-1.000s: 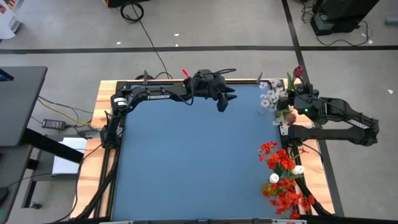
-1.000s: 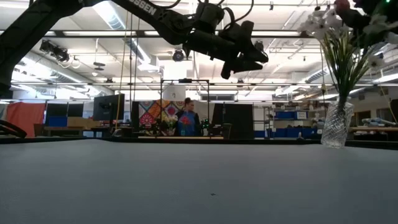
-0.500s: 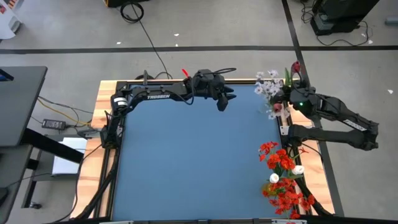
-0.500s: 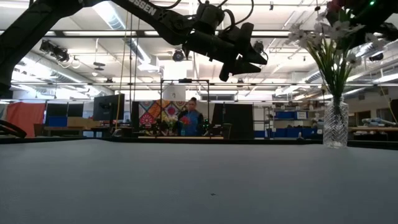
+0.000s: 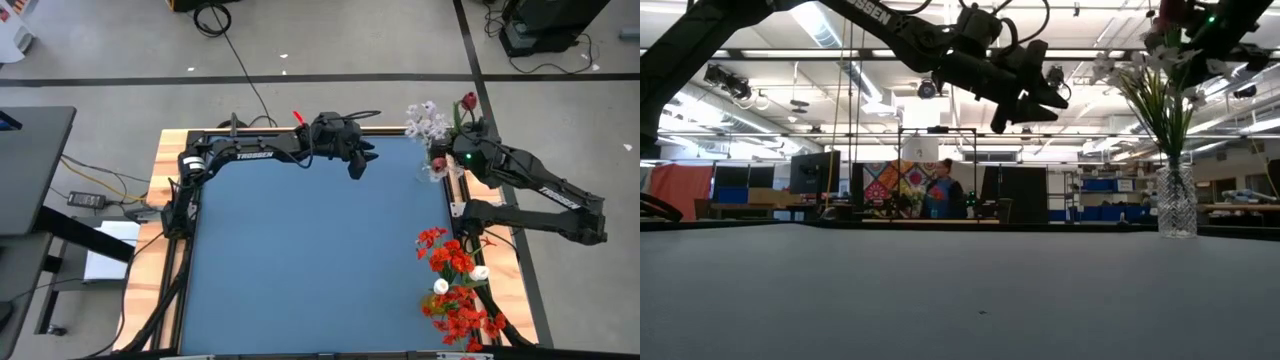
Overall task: Sort flowers into vase by color
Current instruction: Put the dark red flower into the transparent vase
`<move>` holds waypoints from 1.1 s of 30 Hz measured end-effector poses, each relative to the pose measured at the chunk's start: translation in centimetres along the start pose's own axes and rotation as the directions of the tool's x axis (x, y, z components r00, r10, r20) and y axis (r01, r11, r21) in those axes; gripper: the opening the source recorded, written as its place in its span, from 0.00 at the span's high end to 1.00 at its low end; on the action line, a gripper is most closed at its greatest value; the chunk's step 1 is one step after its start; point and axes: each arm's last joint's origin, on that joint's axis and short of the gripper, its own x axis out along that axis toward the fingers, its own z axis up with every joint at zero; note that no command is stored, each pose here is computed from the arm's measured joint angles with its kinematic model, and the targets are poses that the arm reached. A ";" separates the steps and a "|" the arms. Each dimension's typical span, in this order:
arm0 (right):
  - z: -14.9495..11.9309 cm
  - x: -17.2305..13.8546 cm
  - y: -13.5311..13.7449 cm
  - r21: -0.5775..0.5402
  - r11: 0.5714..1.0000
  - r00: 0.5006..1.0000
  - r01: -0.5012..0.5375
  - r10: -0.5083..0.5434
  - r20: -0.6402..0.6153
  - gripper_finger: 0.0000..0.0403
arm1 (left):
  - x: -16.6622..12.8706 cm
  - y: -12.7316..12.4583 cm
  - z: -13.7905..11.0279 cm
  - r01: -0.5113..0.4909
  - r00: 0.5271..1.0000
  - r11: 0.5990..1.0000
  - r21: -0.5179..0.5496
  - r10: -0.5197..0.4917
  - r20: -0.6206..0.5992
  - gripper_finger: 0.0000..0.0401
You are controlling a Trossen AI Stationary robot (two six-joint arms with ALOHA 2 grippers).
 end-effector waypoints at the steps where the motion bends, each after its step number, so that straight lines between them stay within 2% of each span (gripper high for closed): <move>1: 0.0 0.2 0.1 -0.003 1.000 1.000 0.007 -0.007 -0.007 0.97 | 0.0 0.0 0.0 -0.001 1.000 1.000 -0.001 0.001 -0.003 0.56; 23: -0.5 1.8 1.5 -0.051 0.997 0.995 0.062 -0.066 -0.074 0.97 | -0.2 1.1 0.0 -0.025 1.000 1.000 0.015 0.025 -0.016 0.56; 28: -0.4 1.9 1.3 -0.003 0.998 0.995 0.069 -0.069 -0.078 0.89 | -0.2 1.1 0.0 -0.025 1.000 1.000 0.014 0.025 -0.016 0.56; 33: -0.4 1.5 0.9 0.075 0.997 0.993 0.013 -0.004 -0.120 0.81 | -0.2 1.1 0.0 -0.025 1.000 1.000 0.014 0.025 -0.017 0.56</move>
